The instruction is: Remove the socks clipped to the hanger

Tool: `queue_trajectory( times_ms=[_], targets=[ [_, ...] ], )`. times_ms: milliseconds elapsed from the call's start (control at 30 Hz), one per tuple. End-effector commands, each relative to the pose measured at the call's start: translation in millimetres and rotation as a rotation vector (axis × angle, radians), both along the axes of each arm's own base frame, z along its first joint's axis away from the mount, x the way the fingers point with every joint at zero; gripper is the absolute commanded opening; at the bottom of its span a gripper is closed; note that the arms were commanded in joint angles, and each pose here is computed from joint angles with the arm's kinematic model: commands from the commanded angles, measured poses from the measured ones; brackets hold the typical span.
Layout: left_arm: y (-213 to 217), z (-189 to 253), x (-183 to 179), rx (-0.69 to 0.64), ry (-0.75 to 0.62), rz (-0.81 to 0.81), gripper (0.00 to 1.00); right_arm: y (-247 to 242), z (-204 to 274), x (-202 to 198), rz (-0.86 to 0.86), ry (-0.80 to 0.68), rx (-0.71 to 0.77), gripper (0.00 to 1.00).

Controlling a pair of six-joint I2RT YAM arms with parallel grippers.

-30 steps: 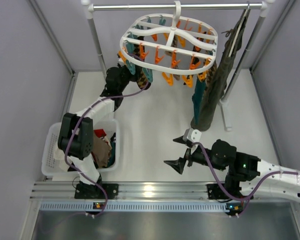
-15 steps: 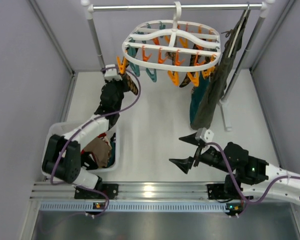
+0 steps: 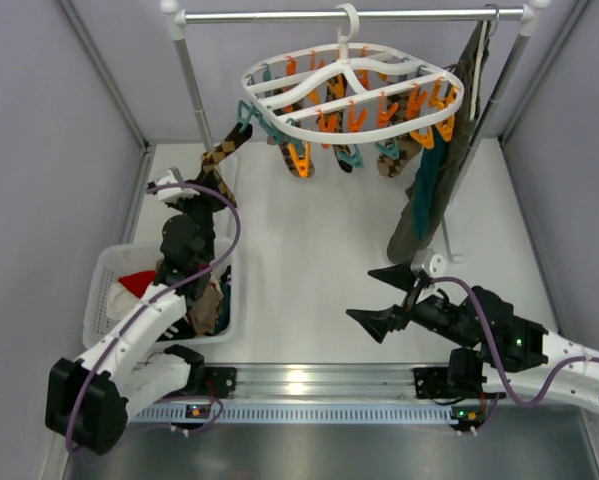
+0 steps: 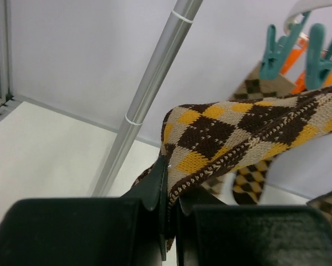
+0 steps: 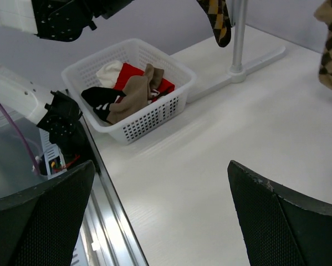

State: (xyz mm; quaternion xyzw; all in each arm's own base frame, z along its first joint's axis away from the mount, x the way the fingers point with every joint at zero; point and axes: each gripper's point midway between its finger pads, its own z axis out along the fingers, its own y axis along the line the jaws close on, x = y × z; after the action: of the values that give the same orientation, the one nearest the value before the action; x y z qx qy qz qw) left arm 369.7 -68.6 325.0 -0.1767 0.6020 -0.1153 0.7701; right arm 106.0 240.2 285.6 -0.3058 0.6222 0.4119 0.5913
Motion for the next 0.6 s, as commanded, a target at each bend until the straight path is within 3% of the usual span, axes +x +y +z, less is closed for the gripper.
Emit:
queue_trajectory(
  times_ms=[0,200,433,567],
  targets=[
    [-5.7,1.2,-15.8,-0.041,-0.023,-0.067,0.00,-7.0,26.2,7.1,-0.055,0.020,0.069,0.99],
    [-35.5,5.1,-45.6,-0.021,-0.060,-0.176,0.00,-14.5,43.5,31.6,-0.216,0.075,0.085,0.99],
    [-90.5,0.0,-77.7,-0.014,-0.051,-0.327,0.00,-4.2,71.4,36.9,-0.233,0.097,0.084,1.00],
    [-117.2,-13.8,-79.1,0.045,0.009,-0.322,0.00,2.7,82.3,44.9,-0.274,0.123,0.043,0.99]
  ],
)
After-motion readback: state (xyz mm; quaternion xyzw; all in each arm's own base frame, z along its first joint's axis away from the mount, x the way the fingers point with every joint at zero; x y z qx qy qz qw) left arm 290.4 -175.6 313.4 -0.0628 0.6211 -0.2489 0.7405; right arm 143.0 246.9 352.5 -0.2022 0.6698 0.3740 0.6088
